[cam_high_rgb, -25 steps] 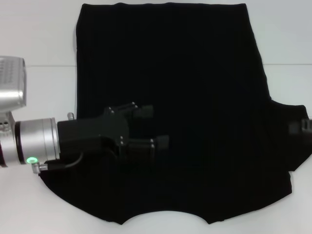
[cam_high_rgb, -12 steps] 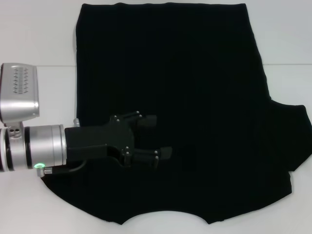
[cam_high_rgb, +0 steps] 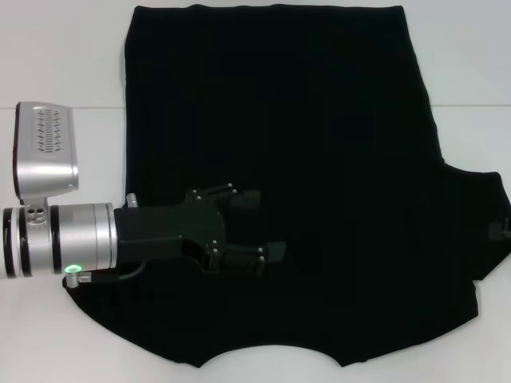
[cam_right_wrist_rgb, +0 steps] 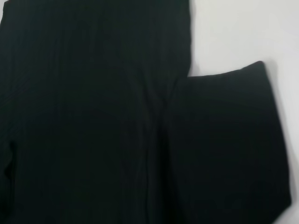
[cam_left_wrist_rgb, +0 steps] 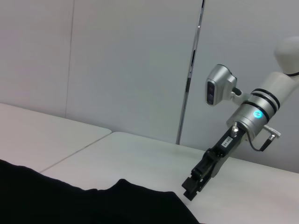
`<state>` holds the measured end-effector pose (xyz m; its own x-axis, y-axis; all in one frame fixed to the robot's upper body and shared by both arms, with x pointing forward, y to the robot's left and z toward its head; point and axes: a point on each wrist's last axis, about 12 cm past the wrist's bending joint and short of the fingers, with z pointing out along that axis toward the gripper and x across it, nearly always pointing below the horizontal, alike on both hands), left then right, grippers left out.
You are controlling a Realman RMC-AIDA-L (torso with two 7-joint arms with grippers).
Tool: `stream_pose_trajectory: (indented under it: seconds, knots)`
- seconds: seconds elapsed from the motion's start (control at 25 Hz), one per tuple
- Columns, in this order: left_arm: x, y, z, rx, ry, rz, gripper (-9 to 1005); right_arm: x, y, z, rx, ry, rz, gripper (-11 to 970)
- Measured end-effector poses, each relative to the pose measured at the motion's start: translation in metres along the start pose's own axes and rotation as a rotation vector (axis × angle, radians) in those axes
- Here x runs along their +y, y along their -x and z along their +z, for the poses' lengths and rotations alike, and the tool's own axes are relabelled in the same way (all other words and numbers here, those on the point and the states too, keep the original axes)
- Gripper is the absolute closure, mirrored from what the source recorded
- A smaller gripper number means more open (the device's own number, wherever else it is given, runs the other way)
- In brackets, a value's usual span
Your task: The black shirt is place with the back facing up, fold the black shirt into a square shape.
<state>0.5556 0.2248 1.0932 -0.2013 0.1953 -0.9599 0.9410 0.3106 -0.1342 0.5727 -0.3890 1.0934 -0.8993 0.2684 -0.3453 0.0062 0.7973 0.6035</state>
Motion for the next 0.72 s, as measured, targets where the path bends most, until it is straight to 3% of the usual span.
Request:
stream_pose_trajectory:
  seconds: [0.72]
  knots:
    - [0.003,-0.001,0.000,0.009,0.025,-0.001,45,0.003,0.004,0.014,-0.011,-0.051,0.029,64]
